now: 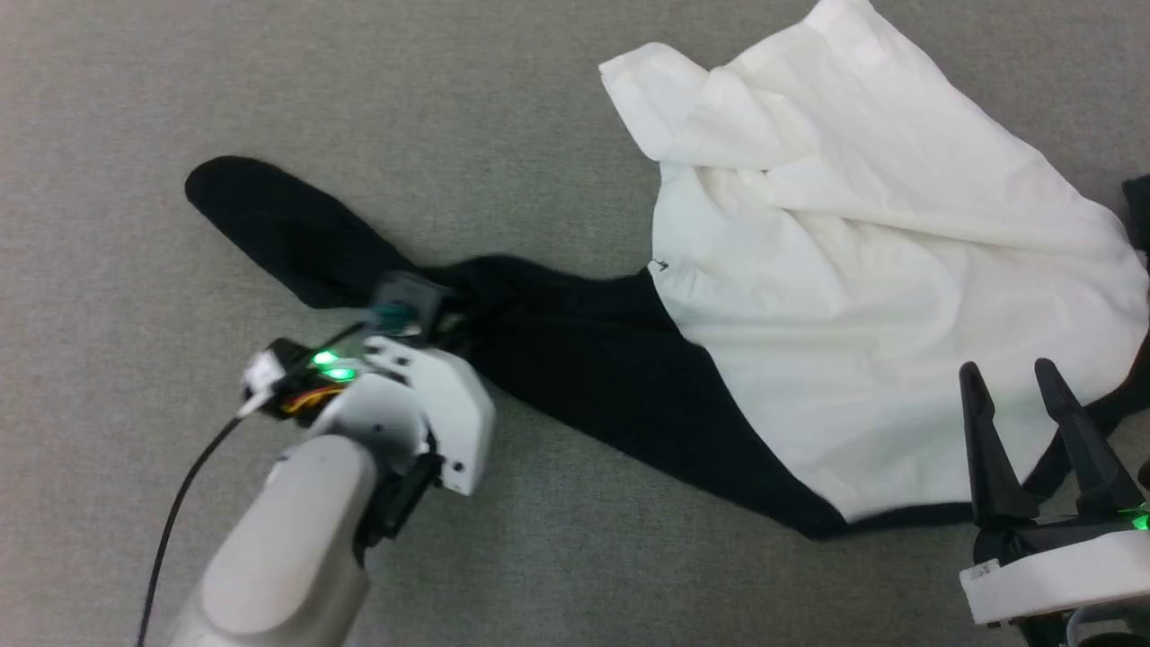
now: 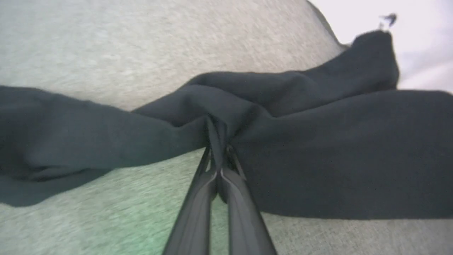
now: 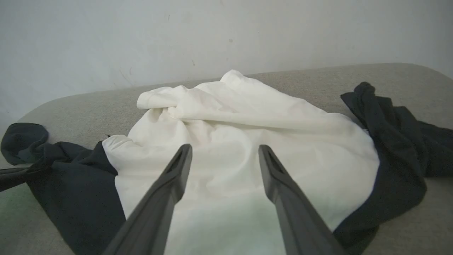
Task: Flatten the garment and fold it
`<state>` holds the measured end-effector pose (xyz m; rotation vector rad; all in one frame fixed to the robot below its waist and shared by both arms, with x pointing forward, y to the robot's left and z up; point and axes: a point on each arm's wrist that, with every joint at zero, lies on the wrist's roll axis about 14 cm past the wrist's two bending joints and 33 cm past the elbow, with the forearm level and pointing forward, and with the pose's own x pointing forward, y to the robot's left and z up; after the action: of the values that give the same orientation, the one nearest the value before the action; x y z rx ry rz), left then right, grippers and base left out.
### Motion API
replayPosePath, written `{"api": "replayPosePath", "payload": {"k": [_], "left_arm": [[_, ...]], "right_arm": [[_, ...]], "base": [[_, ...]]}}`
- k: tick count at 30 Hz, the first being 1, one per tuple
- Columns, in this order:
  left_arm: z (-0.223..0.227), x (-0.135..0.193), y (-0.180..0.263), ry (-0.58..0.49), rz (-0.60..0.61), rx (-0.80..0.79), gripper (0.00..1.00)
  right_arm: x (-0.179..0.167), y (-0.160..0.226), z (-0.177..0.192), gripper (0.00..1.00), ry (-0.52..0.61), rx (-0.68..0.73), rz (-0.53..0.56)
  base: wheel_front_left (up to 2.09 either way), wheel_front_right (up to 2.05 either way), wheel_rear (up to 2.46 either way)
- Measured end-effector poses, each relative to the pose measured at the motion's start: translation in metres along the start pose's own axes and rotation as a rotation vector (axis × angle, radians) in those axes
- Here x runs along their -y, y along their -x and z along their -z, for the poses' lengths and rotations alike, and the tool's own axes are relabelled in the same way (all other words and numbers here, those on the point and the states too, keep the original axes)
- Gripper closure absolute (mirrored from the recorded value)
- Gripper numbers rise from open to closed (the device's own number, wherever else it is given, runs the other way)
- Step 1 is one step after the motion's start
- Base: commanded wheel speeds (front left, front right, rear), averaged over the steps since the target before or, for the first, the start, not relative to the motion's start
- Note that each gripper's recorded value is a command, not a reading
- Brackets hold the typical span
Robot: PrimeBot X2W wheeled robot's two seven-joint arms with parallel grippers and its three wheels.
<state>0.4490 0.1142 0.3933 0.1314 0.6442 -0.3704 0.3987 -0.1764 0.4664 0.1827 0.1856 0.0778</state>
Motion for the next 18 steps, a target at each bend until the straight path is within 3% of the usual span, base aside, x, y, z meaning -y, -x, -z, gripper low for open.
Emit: {"api": "replayPosePath", "payload": {"k": [2,9,13,14,15,16,17,18], "left_arm": [[-0.011,-0.019,0.011,0.078,-0.079,0.077,1.0],[-0.034,-0.117,0.078,0.176,-0.453,0.293,1.0],[-0.008,-0.119,0.084,0.258,-0.476,0.273,1.0],[0.0,-0.114,0.081,0.297,-0.467,0.261,0.84],[0.006,-0.109,0.078,0.334,-0.459,0.254,0.6],[0.012,-0.104,0.076,0.349,-0.451,0.246,0.42],[0.015,-0.101,0.075,0.356,-0.447,0.243,0.0],[0.016,-0.098,0.074,0.37,-0.445,0.249,0.0]], "right_arm": [[-0.004,-0.001,-0.002,0.0,-0.001,0.007,-0.013],[-0.019,-0.008,-0.001,0.0,-0.008,0.001,-0.061],[-0.025,-0.012,0.007,0.0,-0.007,-0.035,-0.079],[-0.025,-0.013,0.009,0.0,-0.008,-0.042,-0.081],[-0.026,-0.014,0.01,0.0,-0.008,-0.045,-0.084],[-0.027,-0.014,0.011,0.0,-0.007,-0.047,-0.085],[-0.027,-0.014,0.011,0.0,-0.006,-0.048,-0.088],[-0.028,-0.014,0.011,0.0,-0.006,-0.049,-0.089]], "base": [[0.0,0.0,0.0],[0.0,0.0,0.0],[0.0,0.0,0.0],[0.0,0.0,0.0],[0.0,0.0,0.0],[0.0,0.0,0.0],[0.0,0.0,0.0],[0.0,0.0,0.0]]}}
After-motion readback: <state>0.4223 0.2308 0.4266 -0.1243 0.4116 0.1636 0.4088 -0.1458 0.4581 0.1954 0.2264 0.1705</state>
